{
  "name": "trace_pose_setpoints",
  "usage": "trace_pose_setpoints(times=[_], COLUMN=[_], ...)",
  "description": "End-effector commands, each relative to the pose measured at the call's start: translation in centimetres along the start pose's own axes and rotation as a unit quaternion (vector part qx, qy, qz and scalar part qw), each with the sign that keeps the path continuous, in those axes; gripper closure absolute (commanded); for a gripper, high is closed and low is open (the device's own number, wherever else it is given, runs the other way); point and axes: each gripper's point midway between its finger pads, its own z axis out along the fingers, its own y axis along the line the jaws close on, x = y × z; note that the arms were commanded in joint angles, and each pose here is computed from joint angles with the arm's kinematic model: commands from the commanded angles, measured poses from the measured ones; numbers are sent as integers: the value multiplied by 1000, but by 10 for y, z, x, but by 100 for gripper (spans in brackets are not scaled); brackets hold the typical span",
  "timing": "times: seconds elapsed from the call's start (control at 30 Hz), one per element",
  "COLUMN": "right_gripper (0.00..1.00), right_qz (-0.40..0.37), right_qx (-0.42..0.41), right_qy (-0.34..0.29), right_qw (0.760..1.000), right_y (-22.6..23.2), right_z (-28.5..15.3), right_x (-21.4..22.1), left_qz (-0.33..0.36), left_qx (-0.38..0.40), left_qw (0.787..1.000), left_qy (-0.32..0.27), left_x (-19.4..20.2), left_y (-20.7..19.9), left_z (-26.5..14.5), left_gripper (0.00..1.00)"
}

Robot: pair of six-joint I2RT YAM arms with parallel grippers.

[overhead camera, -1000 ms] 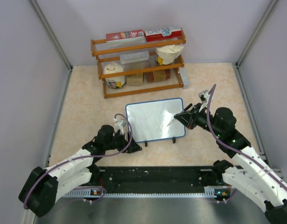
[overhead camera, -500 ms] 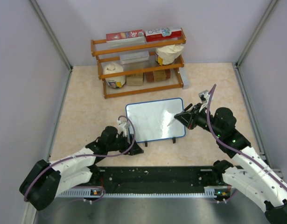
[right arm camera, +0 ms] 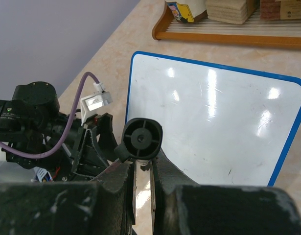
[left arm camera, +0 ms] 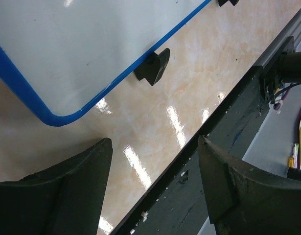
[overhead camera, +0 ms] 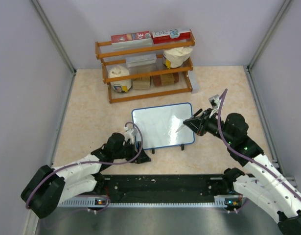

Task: Write a sentence on the whiteboard
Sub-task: Adjust the whiteboard at the center of the board.

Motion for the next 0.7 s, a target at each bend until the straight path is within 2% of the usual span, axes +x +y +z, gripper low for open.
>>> trace_pose_setpoints(times=[0.0,0.67], right_gripper=[100,100], right_qz=[-9,-6], right_qx=[-6,2], right_qy=[-16,-10], right_qw=[1000,1000], right_y=[6,2], right_z=[-2,-2], right_x=[-9,-4], left_qz=[14,19], left_qx=[22,41], left_qw=[999,999], left_qy=[-23,-27], left_x=[-15,-25], left_y=[-14,-23], left_z=[3,16], left_gripper=[26,26])
